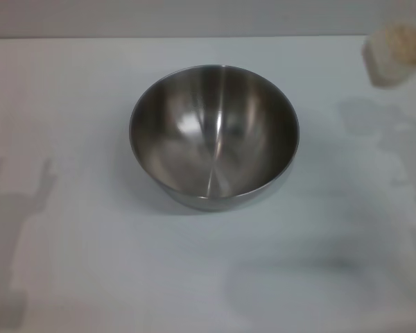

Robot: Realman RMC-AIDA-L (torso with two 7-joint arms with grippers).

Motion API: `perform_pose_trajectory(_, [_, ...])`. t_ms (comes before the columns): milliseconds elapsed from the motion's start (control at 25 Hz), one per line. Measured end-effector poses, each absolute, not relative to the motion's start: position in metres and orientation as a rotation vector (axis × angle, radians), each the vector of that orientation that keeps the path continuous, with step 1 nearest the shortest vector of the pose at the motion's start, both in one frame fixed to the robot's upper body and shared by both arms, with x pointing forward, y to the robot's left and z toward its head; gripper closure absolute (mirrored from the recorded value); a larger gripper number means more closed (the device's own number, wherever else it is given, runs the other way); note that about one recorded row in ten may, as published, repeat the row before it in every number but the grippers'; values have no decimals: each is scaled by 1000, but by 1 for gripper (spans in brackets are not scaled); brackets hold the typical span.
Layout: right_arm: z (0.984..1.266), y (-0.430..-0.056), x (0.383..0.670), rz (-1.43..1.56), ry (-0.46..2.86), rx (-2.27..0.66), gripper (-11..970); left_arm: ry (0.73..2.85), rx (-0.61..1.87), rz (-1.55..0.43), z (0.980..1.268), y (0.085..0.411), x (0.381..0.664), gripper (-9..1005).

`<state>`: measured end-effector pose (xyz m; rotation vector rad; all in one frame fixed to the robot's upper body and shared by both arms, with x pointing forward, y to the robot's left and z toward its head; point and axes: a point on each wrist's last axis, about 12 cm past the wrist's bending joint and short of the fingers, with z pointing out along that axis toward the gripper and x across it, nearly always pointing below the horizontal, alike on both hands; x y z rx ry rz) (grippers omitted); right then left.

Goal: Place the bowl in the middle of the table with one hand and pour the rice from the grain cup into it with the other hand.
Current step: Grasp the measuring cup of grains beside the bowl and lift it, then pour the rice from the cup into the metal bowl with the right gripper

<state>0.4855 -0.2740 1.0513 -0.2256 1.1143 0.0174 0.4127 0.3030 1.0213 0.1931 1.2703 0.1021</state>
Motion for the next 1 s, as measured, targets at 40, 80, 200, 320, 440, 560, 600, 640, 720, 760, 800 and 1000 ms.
perform_pose_trajectory(40, [1060,-262,503,-11,1083,-284,956,1281,206,90,1019,301,411,151])
perform_pose_trajectory(80, [1063,-257,510,-17,1073,-308,956,1286,213,84,1019,300,411,151])
perform_pose_trajectory(200, [1074,-231,540,-61,1049,-437,956,1299,231,66,1016,296,409,151])
perform_pose_trajectory(320, [1076,-226,545,-76,1045,-466,956,1301,233,63,1016,296,409,151])
perform_pose_trajectory(440, [1080,-201,557,-179,991,-654,955,1314,235,59,1014,295,408,151])
perform_pose_trajectory(560, [1078,-188,560,-258,954,-774,955,1320,237,54,1014,294,408,151])
perform_pose_trajectory(600, [1076,-183,560,-297,939,-827,955,1322,238,51,1013,293,408,151])
perform_pose_trajectory(640, [1072,-173,558,-394,894,-944,955,1323,239,49,1013,293,408,151])
perform_pose_trajectory(720, [1068,-167,555,-504,832,-1046,955,1323,239,48,1013,293,408,151])
perform_pose_trajectory(760, [1067,-165,553,-549,806,-1077,955,1323,239,48,1013,293,408,151])
perform_pose_trajectory(800, [1067,-165,553,-549,806,-1077,955,1323,239,48,1013,293,408,151])
perform_pose_trajectory(1000, [1062,-160,544,-741,652,-1209,955,1319,242,46,1014,292,409,151])
